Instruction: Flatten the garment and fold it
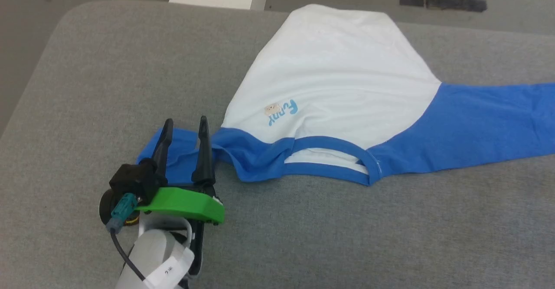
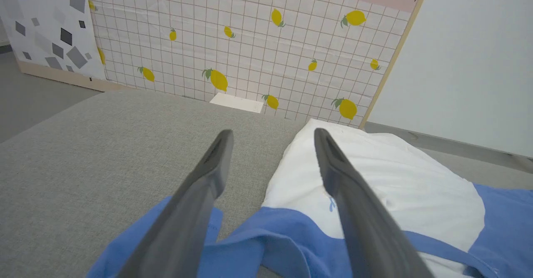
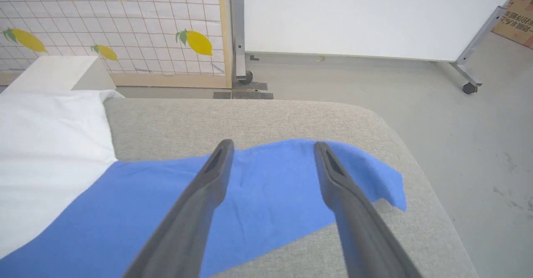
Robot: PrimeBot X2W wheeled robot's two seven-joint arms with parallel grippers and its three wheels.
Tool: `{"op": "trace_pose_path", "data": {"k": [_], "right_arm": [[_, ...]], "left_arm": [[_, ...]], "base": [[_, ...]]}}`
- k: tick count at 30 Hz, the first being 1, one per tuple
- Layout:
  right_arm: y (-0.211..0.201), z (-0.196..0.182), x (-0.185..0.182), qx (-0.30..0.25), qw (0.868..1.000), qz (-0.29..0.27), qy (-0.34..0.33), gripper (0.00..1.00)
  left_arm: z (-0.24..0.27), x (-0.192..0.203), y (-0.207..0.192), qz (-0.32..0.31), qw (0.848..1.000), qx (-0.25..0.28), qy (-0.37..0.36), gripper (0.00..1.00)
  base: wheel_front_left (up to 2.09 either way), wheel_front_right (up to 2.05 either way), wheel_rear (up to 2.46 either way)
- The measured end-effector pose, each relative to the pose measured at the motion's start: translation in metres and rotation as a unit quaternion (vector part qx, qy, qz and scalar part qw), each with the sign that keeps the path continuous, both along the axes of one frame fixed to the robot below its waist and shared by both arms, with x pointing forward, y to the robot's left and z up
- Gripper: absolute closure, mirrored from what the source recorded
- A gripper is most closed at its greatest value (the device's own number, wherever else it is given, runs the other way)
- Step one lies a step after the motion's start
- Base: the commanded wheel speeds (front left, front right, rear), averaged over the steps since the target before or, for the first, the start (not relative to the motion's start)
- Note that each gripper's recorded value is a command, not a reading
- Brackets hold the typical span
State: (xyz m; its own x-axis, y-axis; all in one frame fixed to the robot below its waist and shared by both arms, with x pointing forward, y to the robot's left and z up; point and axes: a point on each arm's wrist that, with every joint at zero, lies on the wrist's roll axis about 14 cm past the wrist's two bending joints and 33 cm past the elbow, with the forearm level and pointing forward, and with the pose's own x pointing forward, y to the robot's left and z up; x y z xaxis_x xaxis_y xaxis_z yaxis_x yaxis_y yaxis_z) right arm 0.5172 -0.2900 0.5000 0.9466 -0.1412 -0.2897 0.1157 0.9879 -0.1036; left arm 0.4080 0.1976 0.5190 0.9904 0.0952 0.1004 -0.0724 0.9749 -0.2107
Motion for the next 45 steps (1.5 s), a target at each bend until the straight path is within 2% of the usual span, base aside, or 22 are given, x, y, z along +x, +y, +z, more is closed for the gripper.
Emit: {"op": "trace_pose_path", "data": {"k": [3, 7, 11, 13, 16, 18, 24, 31, 32, 33, 35, 40, 45], "right_arm": [[0.033, 0.000, -0.016, 0.025, 0.999, 0.037, -0.016, 0.00], [0.071, -0.015, -0.043, 0.057, 0.995, 0.076, -0.003, 0.00], [0.081, -0.021, -0.058, 0.068, 0.994, 0.084, 0.004, 0.00], [0.081, -0.020, -0.059, 0.067, 0.994, 0.086, 0.003, 0.00], [0.080, -0.021, -0.060, 0.064, 0.994, 0.085, 0.005, 0.00], [0.078, -0.021, -0.060, 0.060, 0.995, 0.082, 0.006, 0.00], [0.073, -0.028, -0.060, 0.055, 0.995, 0.077, 0.014, 0.00], [0.070, -0.039, -0.061, 0.054, 0.995, 0.073, 0.029, 0.00], [0.069, -0.040, -0.061, 0.053, 0.995, 0.073, 0.031, 0.00], [0.069, -0.041, -0.061, 0.053, 0.995, 0.072, 0.032, 0.00], [0.068, -0.042, -0.061, 0.052, 0.995, 0.072, 0.034, 0.00], [0.074, -0.046, -0.060, 0.045, 0.994, 0.084, 0.043, 0.00], [0.107, -0.057, -0.063, 0.036, 0.986, 0.139, 0.080, 0.00]], "left_arm": [[0.004, -0.005, -0.002, -0.005, 1.000, -0.001, -0.002, 0.00], [0.004, -0.008, -0.008, -0.017, 1.000, -0.005, 0.009, 0.00], [-0.022, -0.009, -0.017, -0.028, 0.995, -0.018, 0.090, 0.00], [-0.040, -0.010, -0.024, -0.034, 0.986, -0.042, 0.155, 0.00], [-0.073, -0.020, -0.037, -0.038, 0.960, -0.074, 0.268, 0.00], [-0.083, -0.024, -0.040, -0.036, 0.947, -0.082, 0.308, 0.00], [-0.077, -0.006, -0.042, -0.037, 0.950, -0.083, 0.300, 0.00], [-0.093, 0.007, -0.036, -0.024, 0.946, -0.089, 0.311, 0.00], [-0.097, 0.007, -0.035, -0.022, 0.945, -0.088, 0.314, 0.28], [-0.099, 0.008, -0.034, -0.020, 0.945, -0.088, 0.314, 0.67], [-0.101, 0.010, -0.034, -0.019, 0.947, -0.090, 0.309, 1.00], [-0.100, 0.011, -0.033, -0.020, 0.950, -0.099, 0.296, 1.00], [-0.086, 0.014, -0.030, -0.013, 0.958, -0.119, 0.262, 1.00]], "base": [[0.00, 0.00, 0.00], [0.00, 0.00, 0.00], [0.00, 0.00, 0.00], [0.00, 0.00, 0.00], [0.00, 0.00, 0.00], [0.00, 0.00, 0.00], [0.00, 0.00, 0.00], [0.00, 0.00, 0.00], [0.00, 0.00, 0.00], [0.00, 0.00, 0.00], [0.00, 0.00, 0.00], [0.00, 0.00, 0.00], [0.00, 0.00, 0.00]]}}
